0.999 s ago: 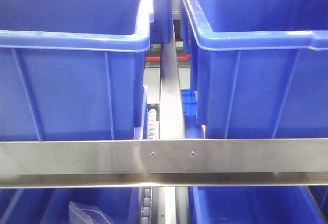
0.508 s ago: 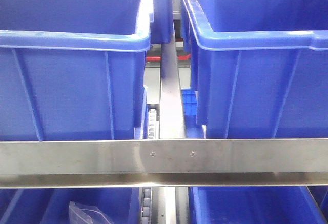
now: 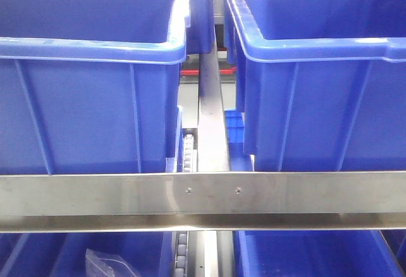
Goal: Place yellow foam block on left shelf second layer
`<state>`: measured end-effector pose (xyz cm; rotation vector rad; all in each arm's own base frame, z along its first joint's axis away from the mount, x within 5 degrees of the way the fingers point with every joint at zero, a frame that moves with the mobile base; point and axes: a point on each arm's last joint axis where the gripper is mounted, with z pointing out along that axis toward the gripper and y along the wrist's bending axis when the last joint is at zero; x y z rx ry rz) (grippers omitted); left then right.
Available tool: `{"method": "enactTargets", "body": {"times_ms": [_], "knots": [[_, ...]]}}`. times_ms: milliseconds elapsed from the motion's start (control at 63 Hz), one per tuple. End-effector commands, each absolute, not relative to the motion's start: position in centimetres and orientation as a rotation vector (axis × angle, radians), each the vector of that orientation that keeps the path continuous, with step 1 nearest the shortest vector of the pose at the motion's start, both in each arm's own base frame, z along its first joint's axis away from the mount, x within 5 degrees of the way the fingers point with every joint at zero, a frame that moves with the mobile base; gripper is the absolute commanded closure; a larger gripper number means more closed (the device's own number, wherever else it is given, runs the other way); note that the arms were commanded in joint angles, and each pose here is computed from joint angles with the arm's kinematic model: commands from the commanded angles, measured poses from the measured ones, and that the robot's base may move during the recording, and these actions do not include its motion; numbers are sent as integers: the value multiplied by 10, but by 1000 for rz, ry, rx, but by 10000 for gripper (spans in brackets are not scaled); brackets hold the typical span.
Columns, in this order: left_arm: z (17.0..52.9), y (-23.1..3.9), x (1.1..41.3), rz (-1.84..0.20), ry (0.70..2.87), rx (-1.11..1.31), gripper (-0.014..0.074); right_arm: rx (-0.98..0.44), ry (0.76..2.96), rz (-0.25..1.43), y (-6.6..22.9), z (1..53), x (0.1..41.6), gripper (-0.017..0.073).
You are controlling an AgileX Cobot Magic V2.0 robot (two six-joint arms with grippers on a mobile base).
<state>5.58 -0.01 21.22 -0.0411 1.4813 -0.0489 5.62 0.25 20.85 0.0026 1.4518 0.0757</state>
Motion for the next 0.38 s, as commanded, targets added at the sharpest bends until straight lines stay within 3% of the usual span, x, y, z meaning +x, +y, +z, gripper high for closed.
{"method": "enactTargets", "body": {"times_ms": [0, 365], "knots": [[212, 0, 55, -57, 1407, -45, 470, 3, 1317, 63, 2, 225, 52, 505], [212, 0, 55, -57, 1407, -45, 470, 3, 1317, 63, 2, 225, 52, 505]]}}
